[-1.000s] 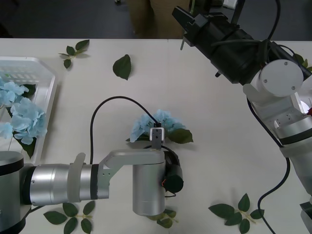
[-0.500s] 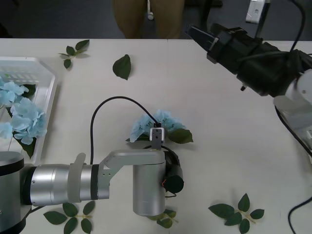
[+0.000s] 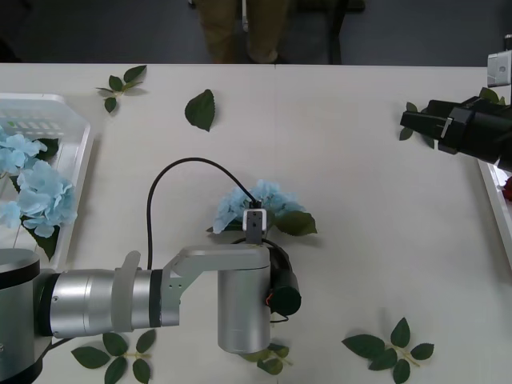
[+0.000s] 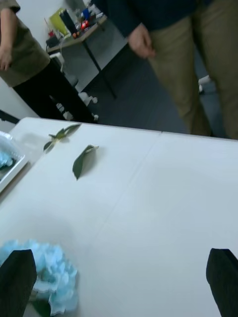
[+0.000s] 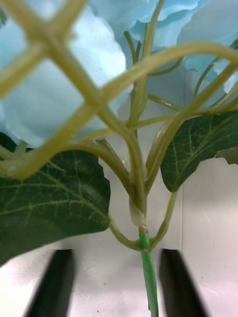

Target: Place the red flowers into the right box and the blue flowers into the left box. If a person shows an open palm, hand one flower to the person first, then continue sorting.

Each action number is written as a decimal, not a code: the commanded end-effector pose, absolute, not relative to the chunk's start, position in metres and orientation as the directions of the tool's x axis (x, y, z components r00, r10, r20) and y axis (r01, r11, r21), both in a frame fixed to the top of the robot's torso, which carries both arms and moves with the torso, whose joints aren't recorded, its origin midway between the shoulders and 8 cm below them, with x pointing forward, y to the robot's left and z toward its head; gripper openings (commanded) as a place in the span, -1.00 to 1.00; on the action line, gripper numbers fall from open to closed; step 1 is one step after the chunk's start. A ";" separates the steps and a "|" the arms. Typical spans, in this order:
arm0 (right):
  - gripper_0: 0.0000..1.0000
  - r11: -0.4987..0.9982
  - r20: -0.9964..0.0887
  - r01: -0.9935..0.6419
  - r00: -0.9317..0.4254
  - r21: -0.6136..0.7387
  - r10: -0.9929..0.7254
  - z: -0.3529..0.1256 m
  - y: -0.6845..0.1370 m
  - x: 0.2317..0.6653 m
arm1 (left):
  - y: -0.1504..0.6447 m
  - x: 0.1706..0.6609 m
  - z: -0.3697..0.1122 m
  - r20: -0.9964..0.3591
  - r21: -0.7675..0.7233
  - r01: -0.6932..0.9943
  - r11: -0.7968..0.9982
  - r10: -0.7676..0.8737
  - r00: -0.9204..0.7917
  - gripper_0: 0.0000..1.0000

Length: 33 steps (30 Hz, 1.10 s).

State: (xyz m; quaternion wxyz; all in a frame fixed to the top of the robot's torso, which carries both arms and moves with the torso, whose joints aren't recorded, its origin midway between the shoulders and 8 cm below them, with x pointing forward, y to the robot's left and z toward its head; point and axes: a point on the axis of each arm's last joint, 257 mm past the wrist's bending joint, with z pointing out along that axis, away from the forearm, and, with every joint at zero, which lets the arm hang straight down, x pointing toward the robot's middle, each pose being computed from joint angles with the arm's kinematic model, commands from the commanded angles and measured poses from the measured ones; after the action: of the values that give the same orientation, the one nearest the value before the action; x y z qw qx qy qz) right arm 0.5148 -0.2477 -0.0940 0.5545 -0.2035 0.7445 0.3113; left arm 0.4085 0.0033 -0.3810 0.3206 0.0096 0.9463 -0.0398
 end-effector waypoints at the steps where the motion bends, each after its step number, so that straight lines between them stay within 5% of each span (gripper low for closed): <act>1: 1.00 0.673 -0.911 -0.663 -0.410 0.328 0.040 -0.087 -0.254 0.506 | 0.005 0.390 -0.400 -0.577 -0.055 0.047 0.997 0.006 -0.817 -0.99; 4: 1.00 0.607 -0.893 -0.718 -0.448 0.342 -0.027 -0.095 -0.243 0.488 | 0.007 0.392 -0.399 -0.581 -0.048 0.047 0.998 0.010 -0.814 -1.00; 14: 1.00 0.334 -0.980 -0.931 -0.182 0.146 -0.081 -0.059 -0.184 0.443 | 0.103 0.433 -0.333 -0.618 0.091 -0.105 0.990 -0.027 -0.786 -1.00; 33: 1.00 0.312 -0.969 -0.943 -0.173 0.112 -0.176 -0.097 -0.133 0.439 | 0.299 0.464 -0.155 -0.412 0.167 -0.047 0.985 0.027 -0.911 -1.00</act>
State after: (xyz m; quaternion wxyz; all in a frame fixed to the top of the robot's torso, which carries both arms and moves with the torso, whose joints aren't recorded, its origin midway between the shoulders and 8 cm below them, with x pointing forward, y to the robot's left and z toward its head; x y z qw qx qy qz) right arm 0.4386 -0.1473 -0.1151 0.4745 -0.4028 0.6656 0.4118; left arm 0.4451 0.2737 -0.2000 0.1877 -0.0422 0.9785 0.0740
